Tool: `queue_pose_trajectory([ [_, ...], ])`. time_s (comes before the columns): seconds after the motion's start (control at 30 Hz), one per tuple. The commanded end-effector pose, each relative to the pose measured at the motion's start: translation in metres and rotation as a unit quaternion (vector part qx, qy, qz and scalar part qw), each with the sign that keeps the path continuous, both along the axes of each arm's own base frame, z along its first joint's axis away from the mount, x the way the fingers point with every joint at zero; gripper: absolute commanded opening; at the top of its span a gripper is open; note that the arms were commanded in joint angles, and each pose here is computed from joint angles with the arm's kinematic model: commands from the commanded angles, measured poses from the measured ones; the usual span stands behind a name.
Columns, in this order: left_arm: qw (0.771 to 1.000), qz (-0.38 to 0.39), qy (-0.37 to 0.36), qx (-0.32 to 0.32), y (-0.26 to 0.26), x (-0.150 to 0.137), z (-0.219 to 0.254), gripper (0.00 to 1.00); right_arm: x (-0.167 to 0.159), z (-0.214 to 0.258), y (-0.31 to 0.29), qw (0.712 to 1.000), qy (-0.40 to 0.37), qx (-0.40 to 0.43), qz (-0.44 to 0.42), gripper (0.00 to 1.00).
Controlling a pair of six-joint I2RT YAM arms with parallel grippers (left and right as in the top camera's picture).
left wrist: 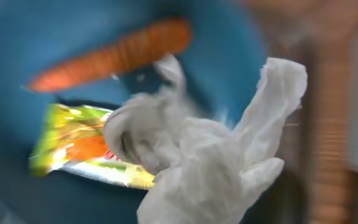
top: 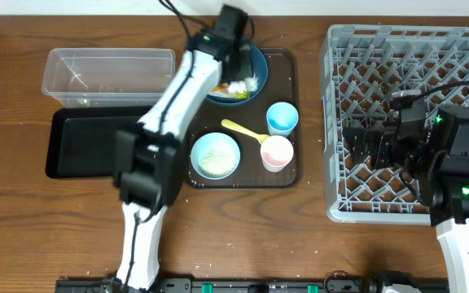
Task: Sort waste into correct bins and load items into the dishwasher rack
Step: 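Carry the tissue left and drop it into the clear plastic bin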
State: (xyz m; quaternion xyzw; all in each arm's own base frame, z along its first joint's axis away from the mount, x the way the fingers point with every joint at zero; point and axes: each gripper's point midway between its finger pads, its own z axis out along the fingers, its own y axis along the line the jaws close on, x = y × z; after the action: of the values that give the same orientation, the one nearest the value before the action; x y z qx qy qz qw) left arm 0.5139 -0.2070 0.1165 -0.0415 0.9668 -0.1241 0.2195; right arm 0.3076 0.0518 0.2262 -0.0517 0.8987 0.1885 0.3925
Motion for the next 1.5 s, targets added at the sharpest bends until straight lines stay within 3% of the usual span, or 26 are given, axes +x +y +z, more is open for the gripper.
queue_pose_trajectory([
  [0.0,0.999,0.005,-0.048,-0.013,0.016,0.005,0.058,0.06,0.004,0.009,-0.001,1.000,-0.013,0.000,-0.001,0.99],
  [0.43,0.990,0.137,-0.038,-0.015,0.143,0.021,0.071,0.06,0.004,0.009,-0.001,1.000,-0.013,0.000,0.000,0.99],
  [0.67,0.977,0.211,0.000,-0.008,0.219,0.009,0.054,0.06,0.003,0.009,-0.001,1.000,-0.012,0.000,0.000,0.99],
  [0.93,0.969,0.247,0.035,-0.001,0.256,0.003,0.019,0.07,0.003,0.009,-0.001,1.000,-0.012,0.001,0.000,0.98],
  [1.03,0.966,0.254,0.040,0.006,0.264,0.003,0.011,0.17,0.004,0.009,-0.001,1.000,-0.012,0.001,0.000,0.98],
  [1.07,0.966,0.256,0.040,0.009,0.265,0.004,0.009,0.30,0.003,0.009,-0.001,1.000,-0.012,0.001,0.000,0.98],
  [1.17,0.965,0.258,0.039,0.015,0.267,0.005,0.008,0.53,0.003,0.009,-0.001,1.000,-0.012,0.001,0.000,0.97],
  [1.27,0.965,0.260,0.035,0.017,0.269,0.007,0.009,0.63,0.003,0.009,-0.001,1.000,-0.010,0.001,0.000,0.97],
  [1.47,0.967,0.255,0.030,0.009,0.264,0.009,0.010,0.68,0.003,0.009,-0.001,1.000,-0.010,0.001,0.000,0.98],
])
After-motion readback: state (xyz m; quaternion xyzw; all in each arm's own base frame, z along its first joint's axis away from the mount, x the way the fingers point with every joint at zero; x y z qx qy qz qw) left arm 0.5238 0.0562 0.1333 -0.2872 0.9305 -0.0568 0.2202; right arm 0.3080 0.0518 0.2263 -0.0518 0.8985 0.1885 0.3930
